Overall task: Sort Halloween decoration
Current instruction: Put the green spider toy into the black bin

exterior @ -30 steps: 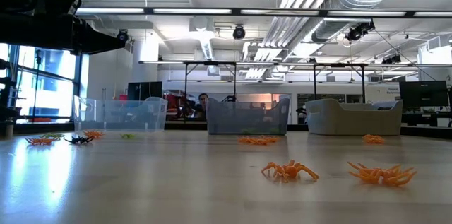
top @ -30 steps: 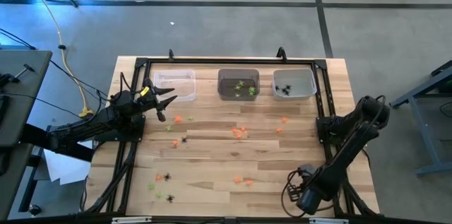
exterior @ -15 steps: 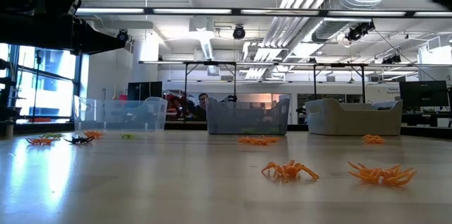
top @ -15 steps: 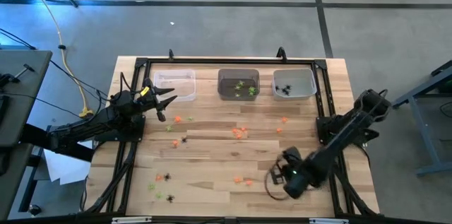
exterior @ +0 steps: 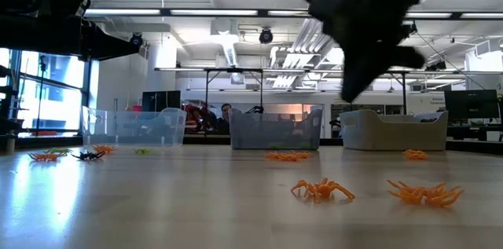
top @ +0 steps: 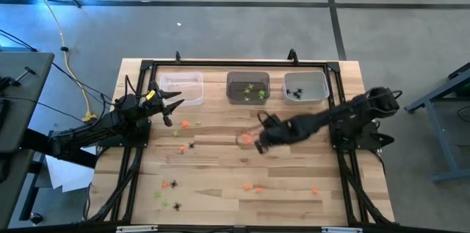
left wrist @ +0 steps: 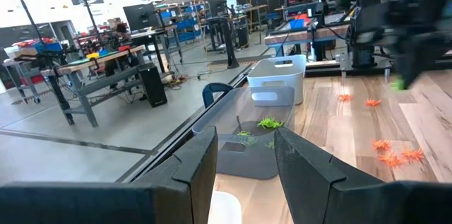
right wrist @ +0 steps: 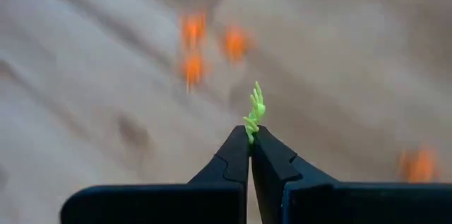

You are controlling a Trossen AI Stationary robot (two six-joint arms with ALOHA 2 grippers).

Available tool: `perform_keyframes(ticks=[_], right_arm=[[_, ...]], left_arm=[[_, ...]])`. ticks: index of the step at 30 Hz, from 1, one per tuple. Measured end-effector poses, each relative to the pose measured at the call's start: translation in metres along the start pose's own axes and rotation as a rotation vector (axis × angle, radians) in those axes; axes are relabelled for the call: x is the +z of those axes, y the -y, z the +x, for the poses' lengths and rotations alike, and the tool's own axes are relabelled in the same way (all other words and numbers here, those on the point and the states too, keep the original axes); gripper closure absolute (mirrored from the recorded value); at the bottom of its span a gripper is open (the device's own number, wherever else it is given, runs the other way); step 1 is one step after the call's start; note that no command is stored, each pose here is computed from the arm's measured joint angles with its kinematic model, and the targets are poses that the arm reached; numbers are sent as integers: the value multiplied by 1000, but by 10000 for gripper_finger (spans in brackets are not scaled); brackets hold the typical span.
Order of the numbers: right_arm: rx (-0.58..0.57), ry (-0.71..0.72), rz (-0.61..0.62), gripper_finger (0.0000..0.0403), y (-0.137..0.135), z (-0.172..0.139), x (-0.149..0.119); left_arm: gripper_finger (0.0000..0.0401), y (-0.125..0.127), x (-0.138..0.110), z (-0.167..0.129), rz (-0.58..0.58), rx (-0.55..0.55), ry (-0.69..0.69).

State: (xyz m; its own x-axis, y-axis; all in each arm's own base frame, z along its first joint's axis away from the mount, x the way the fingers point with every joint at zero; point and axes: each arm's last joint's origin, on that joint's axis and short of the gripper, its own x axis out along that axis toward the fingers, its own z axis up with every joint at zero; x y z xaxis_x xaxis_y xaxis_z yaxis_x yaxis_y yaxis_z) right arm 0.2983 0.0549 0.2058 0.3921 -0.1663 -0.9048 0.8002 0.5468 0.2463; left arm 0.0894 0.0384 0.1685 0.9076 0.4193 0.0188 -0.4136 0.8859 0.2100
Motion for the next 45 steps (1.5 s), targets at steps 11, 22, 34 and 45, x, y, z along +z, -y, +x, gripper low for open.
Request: perform_keyframes(ticks=[11, 22, 34, 45], right_arm=[[61, 221, 34, 403, 39, 16, 103], [-30, 216, 91, 403, 74, 23, 140], [-313, 31, -68, 403, 46, 39, 190], [-428, -122, -188, 402, 15, 78, 205]], left_arm=[[270, 0, 0, 0, 0, 0, 0], [270, 0, 0, 0, 0, 0, 0], [270, 0, 0, 0, 0, 0, 0], [270, 0, 0, 0, 0, 0, 0]])
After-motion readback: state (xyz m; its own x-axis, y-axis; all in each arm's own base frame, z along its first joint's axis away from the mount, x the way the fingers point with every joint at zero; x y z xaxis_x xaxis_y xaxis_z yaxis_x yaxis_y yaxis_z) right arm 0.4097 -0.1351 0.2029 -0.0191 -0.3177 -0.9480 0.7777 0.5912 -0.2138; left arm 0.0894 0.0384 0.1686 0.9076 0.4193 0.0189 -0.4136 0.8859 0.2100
